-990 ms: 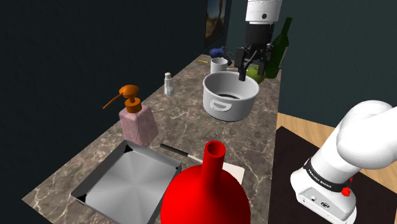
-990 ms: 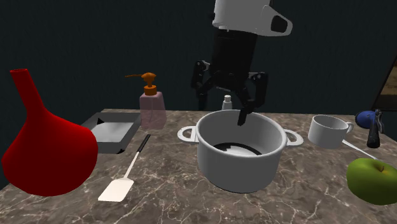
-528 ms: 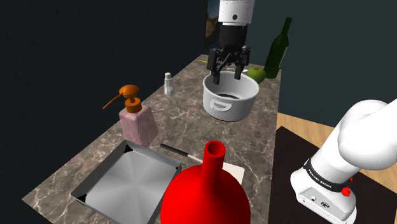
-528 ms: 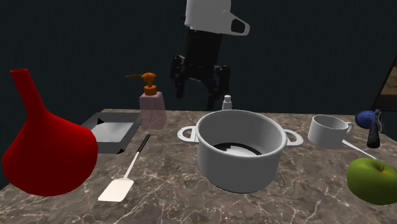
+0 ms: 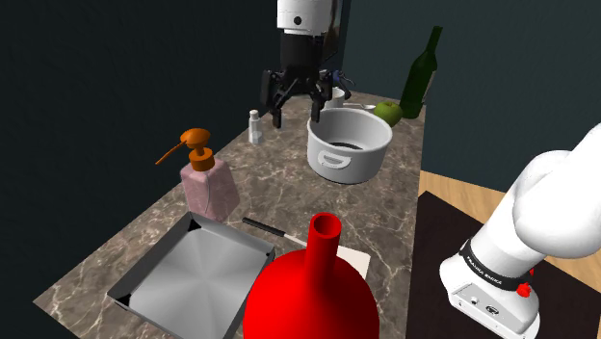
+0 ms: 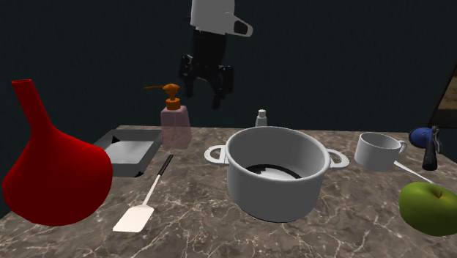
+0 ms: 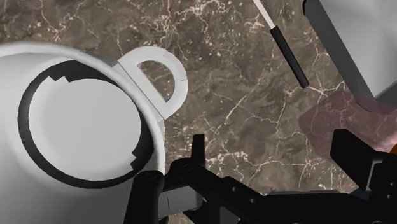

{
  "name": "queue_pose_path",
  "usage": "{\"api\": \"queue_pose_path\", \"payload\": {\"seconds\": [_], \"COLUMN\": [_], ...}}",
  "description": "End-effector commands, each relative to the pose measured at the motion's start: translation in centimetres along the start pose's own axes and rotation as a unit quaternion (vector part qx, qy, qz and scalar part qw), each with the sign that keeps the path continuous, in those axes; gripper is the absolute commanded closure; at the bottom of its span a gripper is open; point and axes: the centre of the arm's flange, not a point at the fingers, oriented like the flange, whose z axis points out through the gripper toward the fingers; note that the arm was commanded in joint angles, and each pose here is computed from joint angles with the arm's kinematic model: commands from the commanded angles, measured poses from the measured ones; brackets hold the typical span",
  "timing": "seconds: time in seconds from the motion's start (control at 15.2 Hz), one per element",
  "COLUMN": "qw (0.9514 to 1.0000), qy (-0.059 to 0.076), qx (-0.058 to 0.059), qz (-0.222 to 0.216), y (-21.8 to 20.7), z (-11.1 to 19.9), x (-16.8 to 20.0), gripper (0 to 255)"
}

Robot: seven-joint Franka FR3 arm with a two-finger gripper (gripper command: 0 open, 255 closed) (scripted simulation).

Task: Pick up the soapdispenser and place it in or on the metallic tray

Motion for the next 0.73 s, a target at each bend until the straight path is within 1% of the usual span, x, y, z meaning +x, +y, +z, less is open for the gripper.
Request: {"api": "queue_pose_path", "payload": {"seconds": [0.0, 0.66], "qw": [1.0000, 0.9995], "qy": [0.002, 0.012], "qx": [0.005, 0.029], "qz": [0.000, 0.000], "y": [-2.6, -14.3], "z": [0.4, 0.3], "x": [0.6, 4.5], "gripper": [0, 0]}}
